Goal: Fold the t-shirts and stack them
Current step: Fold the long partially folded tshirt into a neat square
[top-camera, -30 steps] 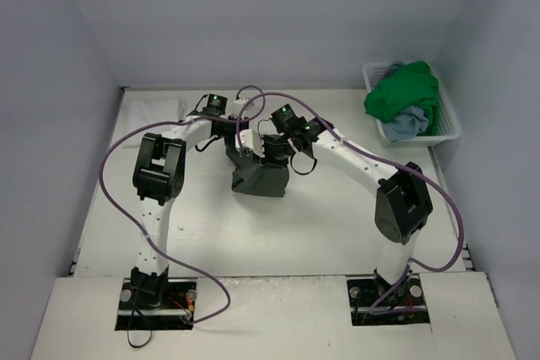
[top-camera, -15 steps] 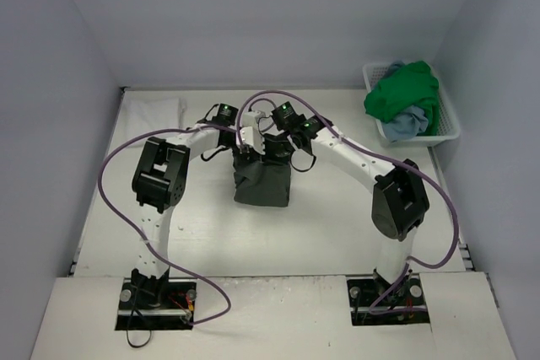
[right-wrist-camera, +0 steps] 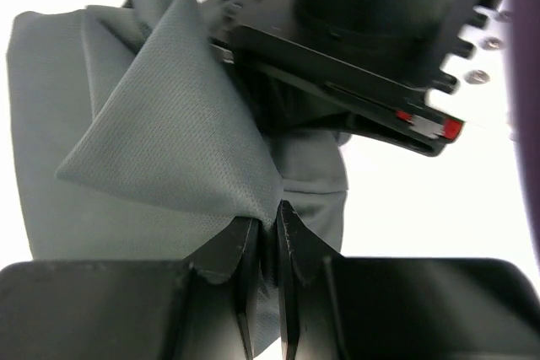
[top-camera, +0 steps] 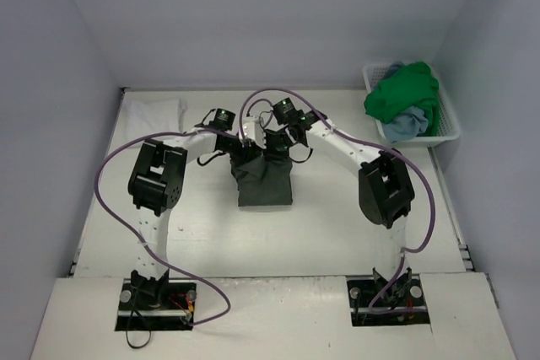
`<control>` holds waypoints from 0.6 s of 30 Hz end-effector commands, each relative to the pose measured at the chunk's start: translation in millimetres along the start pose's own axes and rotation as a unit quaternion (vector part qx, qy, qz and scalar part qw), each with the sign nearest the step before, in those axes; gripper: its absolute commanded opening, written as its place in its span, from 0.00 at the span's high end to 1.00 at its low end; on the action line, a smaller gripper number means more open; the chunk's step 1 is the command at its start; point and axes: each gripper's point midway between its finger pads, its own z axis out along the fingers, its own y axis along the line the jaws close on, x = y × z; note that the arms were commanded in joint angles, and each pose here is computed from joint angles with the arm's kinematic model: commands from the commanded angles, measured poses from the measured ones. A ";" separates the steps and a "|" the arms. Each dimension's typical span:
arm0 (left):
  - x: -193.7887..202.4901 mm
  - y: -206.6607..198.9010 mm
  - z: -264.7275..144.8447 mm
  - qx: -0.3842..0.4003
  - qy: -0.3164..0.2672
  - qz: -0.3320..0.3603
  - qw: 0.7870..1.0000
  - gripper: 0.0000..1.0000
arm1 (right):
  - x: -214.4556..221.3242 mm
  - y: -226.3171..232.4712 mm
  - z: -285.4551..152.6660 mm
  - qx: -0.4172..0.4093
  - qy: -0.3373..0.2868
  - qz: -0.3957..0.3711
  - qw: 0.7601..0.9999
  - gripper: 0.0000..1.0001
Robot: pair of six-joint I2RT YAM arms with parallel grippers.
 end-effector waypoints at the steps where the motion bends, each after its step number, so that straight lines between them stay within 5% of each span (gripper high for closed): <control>1: -18.5 -30.1 -15.9 0.014 -0.018 0.055 0.998 0.95 | 15.2 -29.3 -1.7 0.034 0.015 0.014 0.999 0.96; 18: -44.9 -46.2 -41.5 -0.007 -0.041 0.105 0.994 0.94 | 52.8 -27.1 44.7 0.008 0.049 0.058 0.997 0.92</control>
